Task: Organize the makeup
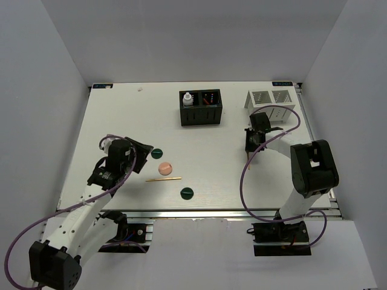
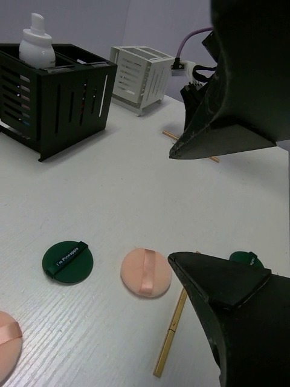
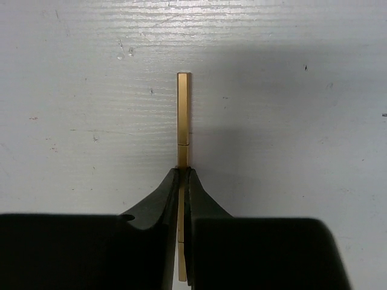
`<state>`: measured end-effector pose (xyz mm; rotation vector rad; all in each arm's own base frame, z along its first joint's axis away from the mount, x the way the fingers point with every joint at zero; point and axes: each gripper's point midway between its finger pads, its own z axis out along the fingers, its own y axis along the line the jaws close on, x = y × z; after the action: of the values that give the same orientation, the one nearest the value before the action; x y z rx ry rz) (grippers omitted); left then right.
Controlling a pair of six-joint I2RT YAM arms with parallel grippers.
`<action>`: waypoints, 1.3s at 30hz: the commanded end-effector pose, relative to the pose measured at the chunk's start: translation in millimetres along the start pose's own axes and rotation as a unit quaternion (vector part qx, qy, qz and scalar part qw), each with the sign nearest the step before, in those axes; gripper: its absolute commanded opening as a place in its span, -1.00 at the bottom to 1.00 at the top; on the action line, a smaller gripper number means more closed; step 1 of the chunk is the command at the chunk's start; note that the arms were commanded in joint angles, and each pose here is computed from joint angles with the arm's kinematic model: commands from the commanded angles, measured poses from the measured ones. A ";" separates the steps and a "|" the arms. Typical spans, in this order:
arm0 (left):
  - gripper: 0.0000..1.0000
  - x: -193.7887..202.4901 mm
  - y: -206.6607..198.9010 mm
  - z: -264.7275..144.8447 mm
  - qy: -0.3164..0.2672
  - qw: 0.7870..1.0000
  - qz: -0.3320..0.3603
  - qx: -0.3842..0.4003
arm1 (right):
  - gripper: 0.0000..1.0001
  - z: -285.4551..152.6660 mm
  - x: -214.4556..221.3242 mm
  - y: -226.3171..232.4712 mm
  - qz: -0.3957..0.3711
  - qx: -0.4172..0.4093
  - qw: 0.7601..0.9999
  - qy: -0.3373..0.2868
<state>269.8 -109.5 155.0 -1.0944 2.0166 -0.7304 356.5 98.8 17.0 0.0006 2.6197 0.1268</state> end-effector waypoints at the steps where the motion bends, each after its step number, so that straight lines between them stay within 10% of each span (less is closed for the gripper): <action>1: 0.44 -4.0 5.7 -2.5 -0.012 1.000 -0.011 -0.005 | -0.91 3.3 4.8 -3.3 -0.004 0.003 1.000 0.005; 10: 0.44 -1.9 16.0 -2.5 -0.014 0.997 -0.077 -0.026 | -1.00 -38.8 -51.8 63.3 -0.085 -0.178 0.979 -0.058; 17: 0.43 4.3 32.0 0.8 -0.011 0.986 -0.155 -0.061 | -1.00 -150.3 -135.9 107.9 -0.220 -0.323 0.881 -0.268; 25: 0.41 17.8 44.6 6.8 0.014 0.978 -0.188 -0.090 | -1.00 -210.5 -248.9 41.1 -0.193 -0.212 0.826 -0.486; 39: 0.40 26.7 56.9 12.4 0.028 0.975 -0.184 -0.118 | -1.00 -160.1 -335.6 -11.2 -0.155 -0.101 0.794 -0.579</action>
<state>248.5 -109.0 102.5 -1.6090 2.0003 -0.7356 552.4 78.7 266.2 -0.3409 1.5147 0.3139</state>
